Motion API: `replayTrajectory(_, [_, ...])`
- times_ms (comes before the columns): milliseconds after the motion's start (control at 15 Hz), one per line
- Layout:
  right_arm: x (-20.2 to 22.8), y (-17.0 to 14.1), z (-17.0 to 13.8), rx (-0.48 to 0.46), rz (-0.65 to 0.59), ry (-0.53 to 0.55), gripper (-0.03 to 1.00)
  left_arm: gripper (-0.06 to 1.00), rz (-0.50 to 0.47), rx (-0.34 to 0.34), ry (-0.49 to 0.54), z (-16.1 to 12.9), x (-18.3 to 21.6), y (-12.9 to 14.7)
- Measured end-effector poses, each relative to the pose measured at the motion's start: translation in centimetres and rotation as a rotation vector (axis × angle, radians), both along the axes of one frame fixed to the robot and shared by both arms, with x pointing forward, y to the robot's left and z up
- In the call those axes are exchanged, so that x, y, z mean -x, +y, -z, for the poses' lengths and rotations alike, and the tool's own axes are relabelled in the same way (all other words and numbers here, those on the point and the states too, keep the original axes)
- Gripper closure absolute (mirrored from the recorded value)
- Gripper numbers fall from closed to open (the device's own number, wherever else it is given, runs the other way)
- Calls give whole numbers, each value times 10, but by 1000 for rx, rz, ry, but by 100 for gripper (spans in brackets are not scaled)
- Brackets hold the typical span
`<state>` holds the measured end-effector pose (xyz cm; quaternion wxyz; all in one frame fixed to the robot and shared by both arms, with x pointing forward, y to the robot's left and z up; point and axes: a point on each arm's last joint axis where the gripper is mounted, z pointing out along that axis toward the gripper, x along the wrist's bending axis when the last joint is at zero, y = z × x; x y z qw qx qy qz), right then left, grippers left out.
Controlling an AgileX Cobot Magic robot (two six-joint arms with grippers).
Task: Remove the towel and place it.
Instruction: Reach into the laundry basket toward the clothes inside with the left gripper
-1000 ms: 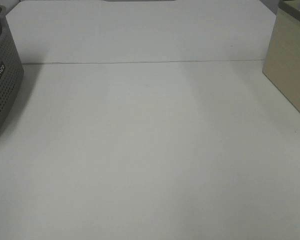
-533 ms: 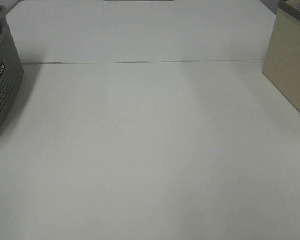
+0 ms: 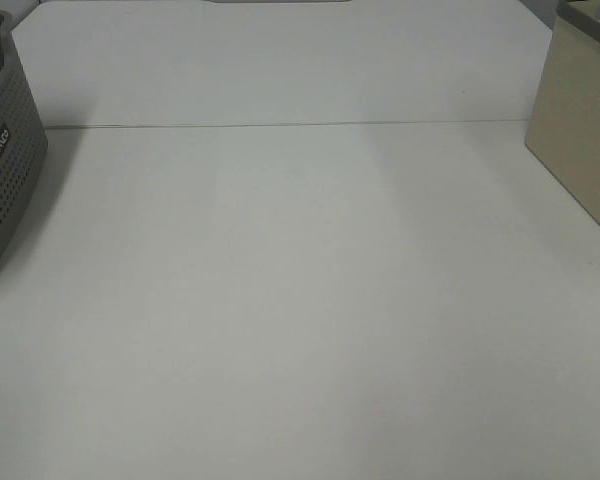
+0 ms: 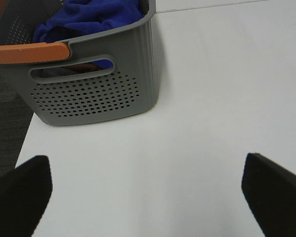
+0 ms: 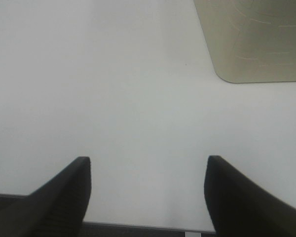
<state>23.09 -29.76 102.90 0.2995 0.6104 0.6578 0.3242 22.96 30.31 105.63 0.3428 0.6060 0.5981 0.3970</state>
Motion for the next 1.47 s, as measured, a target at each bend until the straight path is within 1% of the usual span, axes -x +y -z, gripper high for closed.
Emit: replayTrajectory(1467, [0,0,0,0,0,0,31,-5,4,6,0,0,0,-1])
